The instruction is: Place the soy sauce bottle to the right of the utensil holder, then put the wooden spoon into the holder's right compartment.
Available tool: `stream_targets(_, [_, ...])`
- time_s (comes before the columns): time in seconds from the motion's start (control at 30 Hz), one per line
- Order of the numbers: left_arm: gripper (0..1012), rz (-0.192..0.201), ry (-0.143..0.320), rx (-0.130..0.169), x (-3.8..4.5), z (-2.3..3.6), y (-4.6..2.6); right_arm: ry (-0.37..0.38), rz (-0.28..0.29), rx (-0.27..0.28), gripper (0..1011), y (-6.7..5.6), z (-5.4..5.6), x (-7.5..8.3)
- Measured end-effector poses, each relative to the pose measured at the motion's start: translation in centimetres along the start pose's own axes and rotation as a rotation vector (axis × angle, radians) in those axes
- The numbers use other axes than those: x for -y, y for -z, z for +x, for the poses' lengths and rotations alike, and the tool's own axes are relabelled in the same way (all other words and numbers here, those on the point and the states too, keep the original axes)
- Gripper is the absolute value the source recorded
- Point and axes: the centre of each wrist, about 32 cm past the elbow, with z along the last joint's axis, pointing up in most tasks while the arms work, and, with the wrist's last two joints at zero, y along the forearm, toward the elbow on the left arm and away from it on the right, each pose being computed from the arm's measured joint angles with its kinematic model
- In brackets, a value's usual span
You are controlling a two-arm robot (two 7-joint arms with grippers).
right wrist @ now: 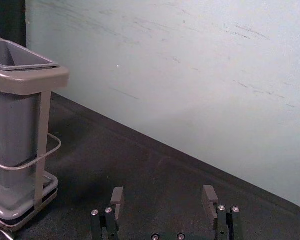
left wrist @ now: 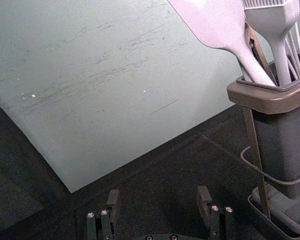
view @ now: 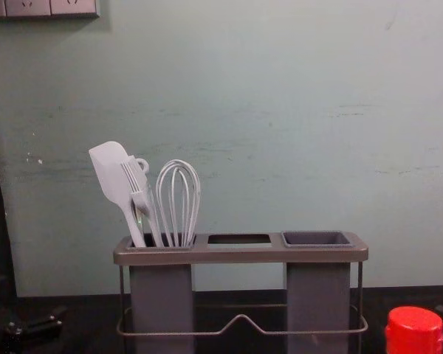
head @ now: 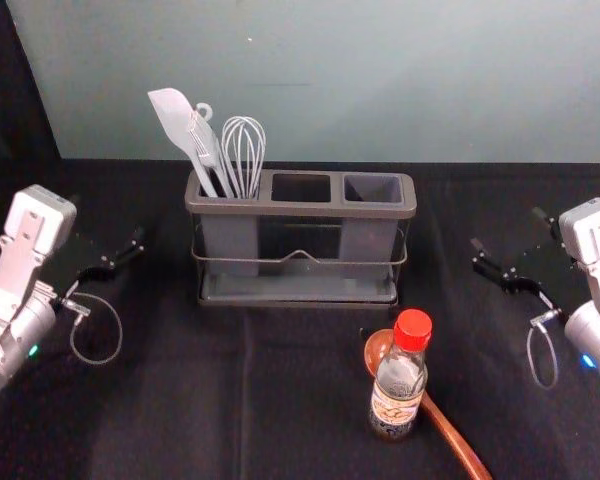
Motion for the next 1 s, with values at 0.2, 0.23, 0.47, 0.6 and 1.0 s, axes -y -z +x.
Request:
stream_targets(0.2, [1000, 0.0, 0.0, 0.0, 0.0, 0.0, 0.0, 0.0, 0.0, 0.0, 1003, 0.0, 0.0, 0.0])
stream_targets(0.23, [1000, 0.0, 0.0, 0.0, 0.0, 0.0, 0.0, 0.0, 0.0, 0.0, 1002, 0.0, 0.0, 0.0])
stream_targets(0.47, [1000, 0.0, 0.0, 0.0, 0.0, 0.0, 0.0, 0.0, 0.0, 0.0, 1003, 0.0, 0.0, 0.0])
stream_targets(0.6, [1000, 0.0, 0.0, 0.0, 0.0, 0.0, 0.0, 0.0, 0.0, 0.0, 1003, 0.0, 0.0, 0.0])
stream_targets(1.0, [1000, 0.0, 0.0, 0.0, 0.0, 0.0, 0.0, -0.013, 0.017, 0.064, 1003, -0.4, -0.7, 1.7])
